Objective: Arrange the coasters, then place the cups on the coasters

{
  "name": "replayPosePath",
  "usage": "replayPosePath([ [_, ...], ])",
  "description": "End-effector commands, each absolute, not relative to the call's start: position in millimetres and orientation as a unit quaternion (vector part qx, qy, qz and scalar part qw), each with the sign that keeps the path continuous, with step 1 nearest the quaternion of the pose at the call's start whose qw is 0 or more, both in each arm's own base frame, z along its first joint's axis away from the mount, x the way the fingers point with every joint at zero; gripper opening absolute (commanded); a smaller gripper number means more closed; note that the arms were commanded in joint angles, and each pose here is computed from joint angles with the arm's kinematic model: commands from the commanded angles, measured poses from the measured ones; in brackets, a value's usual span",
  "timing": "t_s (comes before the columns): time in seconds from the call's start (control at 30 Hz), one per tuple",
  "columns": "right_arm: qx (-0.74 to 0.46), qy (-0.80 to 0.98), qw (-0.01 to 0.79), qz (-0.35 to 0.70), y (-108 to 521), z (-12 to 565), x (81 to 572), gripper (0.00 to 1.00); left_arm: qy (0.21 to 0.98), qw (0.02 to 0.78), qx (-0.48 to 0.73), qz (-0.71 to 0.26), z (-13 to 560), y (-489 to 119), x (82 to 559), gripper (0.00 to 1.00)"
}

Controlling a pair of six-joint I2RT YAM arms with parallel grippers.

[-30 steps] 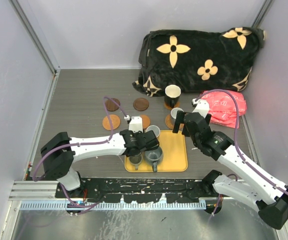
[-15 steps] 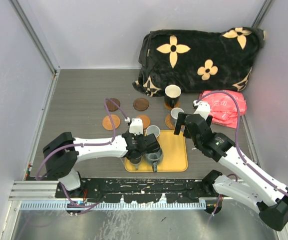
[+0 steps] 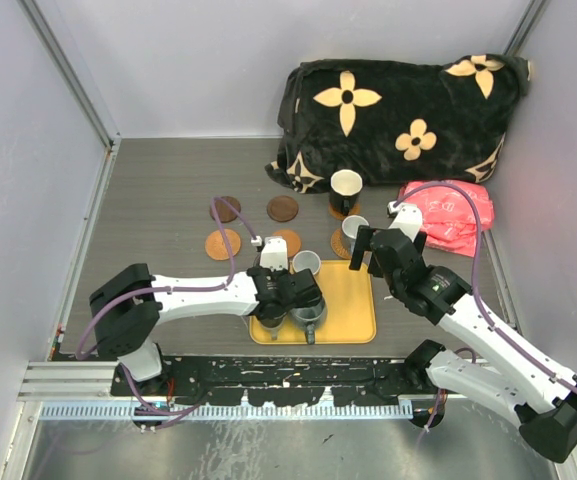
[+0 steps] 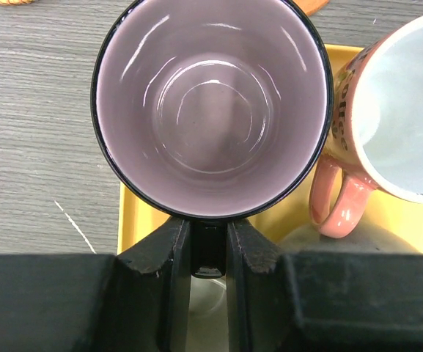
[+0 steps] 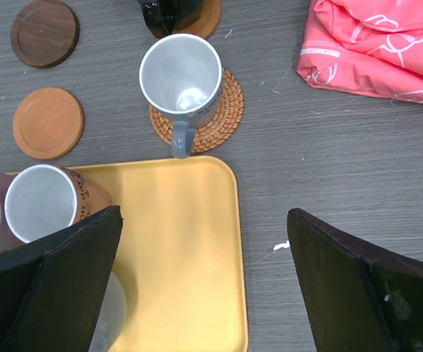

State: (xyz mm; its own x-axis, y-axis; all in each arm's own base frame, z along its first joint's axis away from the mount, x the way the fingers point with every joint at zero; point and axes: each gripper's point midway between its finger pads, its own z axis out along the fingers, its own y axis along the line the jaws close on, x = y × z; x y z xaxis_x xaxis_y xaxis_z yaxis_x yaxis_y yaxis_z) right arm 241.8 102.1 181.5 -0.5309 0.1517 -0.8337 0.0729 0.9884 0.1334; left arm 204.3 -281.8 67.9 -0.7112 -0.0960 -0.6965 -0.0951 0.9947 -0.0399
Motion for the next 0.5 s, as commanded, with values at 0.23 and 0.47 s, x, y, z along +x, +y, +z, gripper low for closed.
replayPosePath([
  [0.23,0.087,0.865,0.492,0.047,97,186,241,1.00,0.911,0.408,-0.066,-0.002,78,-282,212,0.00],
  [0.47,0.088,0.866,0.489,0.048,98,185,241,1.00,0.895,0.442,-0.058,0.003,106,-280,214,0.00],
])
